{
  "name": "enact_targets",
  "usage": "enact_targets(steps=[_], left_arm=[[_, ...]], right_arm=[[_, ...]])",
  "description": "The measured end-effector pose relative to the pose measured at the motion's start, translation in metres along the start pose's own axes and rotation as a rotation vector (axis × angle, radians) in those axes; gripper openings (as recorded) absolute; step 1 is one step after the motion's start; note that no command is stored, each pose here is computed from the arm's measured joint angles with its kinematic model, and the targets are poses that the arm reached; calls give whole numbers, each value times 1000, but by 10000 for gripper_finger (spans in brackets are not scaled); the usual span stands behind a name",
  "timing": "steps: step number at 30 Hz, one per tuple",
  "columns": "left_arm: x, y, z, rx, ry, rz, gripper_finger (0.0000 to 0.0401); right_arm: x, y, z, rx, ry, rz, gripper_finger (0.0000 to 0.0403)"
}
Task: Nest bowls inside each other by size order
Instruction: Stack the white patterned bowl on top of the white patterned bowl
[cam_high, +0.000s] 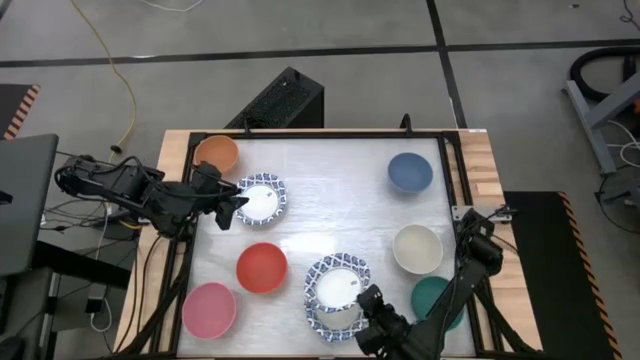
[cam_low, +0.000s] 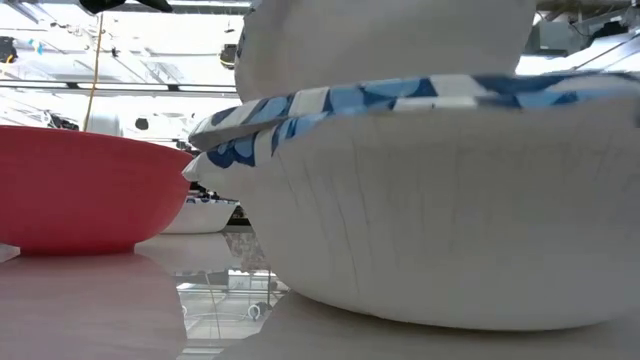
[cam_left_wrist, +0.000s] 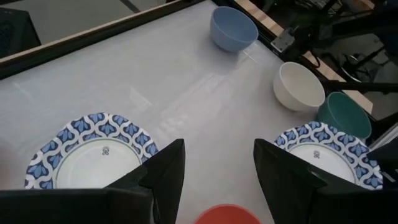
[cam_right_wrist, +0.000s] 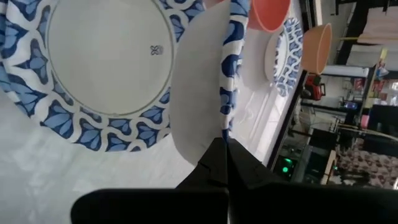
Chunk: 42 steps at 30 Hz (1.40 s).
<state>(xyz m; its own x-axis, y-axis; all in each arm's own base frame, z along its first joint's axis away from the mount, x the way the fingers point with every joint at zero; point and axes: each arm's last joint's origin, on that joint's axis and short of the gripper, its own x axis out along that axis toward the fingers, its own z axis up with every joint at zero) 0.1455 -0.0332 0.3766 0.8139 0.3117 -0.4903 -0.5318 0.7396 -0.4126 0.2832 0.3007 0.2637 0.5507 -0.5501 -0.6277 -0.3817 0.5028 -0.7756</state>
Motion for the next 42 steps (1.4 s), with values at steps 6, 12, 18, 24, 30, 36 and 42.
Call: enact_targets(steps=[6,12,18,24,30,36,42], left_arm=[[0,0,0,0,-4,4,181],[0,0,0,0,-5,5,181],[0,1,0,5,-6,13,181],[0,1,0,19,-7,15,181],[0,1,0,20,-6,15,181],[0,1,0,20,-6,14,181],[0,1,0,19,-5,14,181]], right_arm=[[-2,2,1,78,-9,10,3],[-4,6,3,94,-26,44,3],[-5,8,9,143,-62,86,3],[-2,8,10,202,-53,128,13],[-2,10,11,222,-36,221,27],[-3,11,13,240,-49,249,66],[2,8,16,328,-45,266,113]])
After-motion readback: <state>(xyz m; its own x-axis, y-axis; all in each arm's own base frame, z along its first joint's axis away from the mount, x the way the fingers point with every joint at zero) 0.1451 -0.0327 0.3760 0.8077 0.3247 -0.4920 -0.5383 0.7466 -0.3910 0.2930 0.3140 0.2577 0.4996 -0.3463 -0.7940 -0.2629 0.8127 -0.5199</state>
